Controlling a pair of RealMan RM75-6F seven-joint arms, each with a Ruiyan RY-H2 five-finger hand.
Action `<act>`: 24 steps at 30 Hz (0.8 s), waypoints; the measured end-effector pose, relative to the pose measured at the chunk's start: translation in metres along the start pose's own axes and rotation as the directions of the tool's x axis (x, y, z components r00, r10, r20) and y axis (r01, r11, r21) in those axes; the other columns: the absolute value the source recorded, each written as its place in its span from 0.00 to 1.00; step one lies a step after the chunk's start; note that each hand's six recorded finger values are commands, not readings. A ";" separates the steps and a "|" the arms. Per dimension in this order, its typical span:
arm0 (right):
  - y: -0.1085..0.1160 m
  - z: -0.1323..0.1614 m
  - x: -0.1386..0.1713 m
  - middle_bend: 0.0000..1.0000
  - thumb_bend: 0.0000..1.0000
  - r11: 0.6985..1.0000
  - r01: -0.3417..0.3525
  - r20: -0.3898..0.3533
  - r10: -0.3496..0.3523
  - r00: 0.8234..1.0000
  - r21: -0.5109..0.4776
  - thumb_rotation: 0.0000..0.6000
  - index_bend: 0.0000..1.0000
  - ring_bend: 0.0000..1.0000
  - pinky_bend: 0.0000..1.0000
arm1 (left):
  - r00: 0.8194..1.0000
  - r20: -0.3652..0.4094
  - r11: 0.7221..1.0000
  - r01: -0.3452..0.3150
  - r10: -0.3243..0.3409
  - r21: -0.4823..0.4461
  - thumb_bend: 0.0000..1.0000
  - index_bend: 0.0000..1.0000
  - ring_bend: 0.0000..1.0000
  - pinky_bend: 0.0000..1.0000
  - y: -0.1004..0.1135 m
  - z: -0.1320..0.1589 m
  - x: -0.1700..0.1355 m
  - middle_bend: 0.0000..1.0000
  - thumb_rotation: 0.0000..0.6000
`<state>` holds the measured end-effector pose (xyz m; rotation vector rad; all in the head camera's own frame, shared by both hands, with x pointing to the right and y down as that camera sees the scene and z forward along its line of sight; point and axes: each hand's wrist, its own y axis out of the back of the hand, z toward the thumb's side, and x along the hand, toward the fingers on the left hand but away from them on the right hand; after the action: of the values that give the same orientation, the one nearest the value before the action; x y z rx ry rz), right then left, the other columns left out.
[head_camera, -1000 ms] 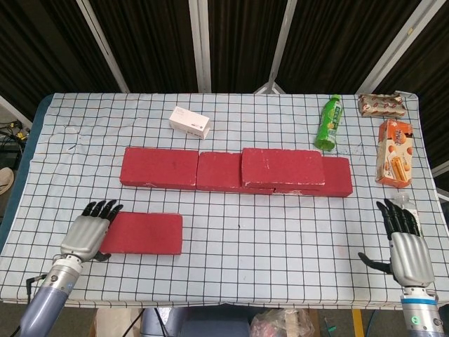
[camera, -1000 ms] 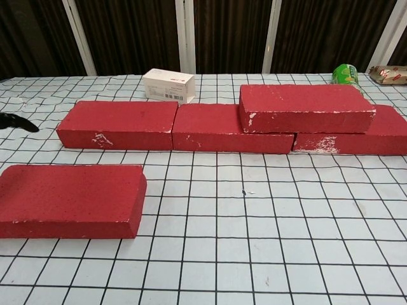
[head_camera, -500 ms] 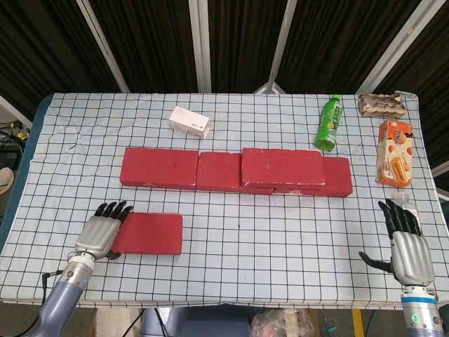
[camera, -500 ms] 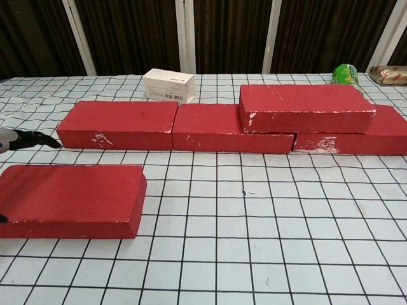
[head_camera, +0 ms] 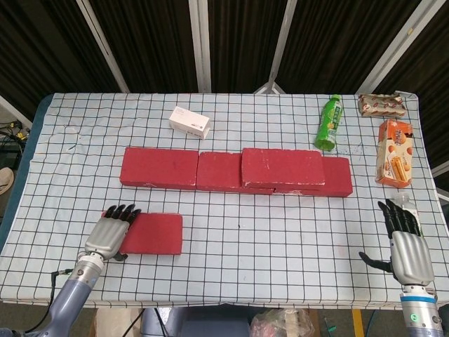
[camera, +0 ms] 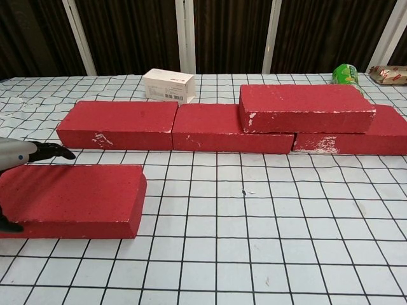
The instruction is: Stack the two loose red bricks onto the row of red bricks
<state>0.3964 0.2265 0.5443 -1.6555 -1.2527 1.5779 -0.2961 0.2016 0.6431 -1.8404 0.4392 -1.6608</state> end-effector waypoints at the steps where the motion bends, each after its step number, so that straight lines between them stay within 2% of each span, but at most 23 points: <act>1: 0.000 0.000 0.000 0.00 0.15 1.000 0.000 0.001 0.000 1.000 -0.001 1.00 0.00 0.00 0.00 | 1.000 0.002 1.000 -0.004 0.004 0.002 0.00 0.00 0.00 0.05 0.000 0.001 0.001 0.00 1.00; 7: 0.002 -0.001 0.001 0.00 0.15 1.000 0.002 0.004 -0.002 1.000 -0.002 1.00 0.00 0.00 0.00 | 1.000 0.005 0.999 -0.028 0.028 0.018 0.00 0.00 0.00 0.07 0.002 0.007 0.005 0.00 1.00; 19: 0.001 -0.004 0.000 0.00 0.15 1.000 -0.006 0.010 0.006 1.000 -0.001 1.00 0.00 0.00 0.00 | 1.000 -0.020 0.999 -0.016 0.016 0.029 0.00 0.00 0.00 0.10 -0.001 0.010 0.012 0.00 1.00; 24: 0.001 -0.004 0.000 0.00 0.15 1.000 -0.012 0.011 0.012 1.000 -0.001 1.00 0.00 0.00 0.00 | 0.999 -0.044 0.999 -0.004 0.005 0.034 0.00 0.00 0.00 0.13 -0.003 0.009 0.015 0.03 1.00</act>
<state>0.4009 0.2267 0.5439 -1.6596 -1.2512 1.5954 -0.2856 0.1968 0.6563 -1.7798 0.4307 -1.6983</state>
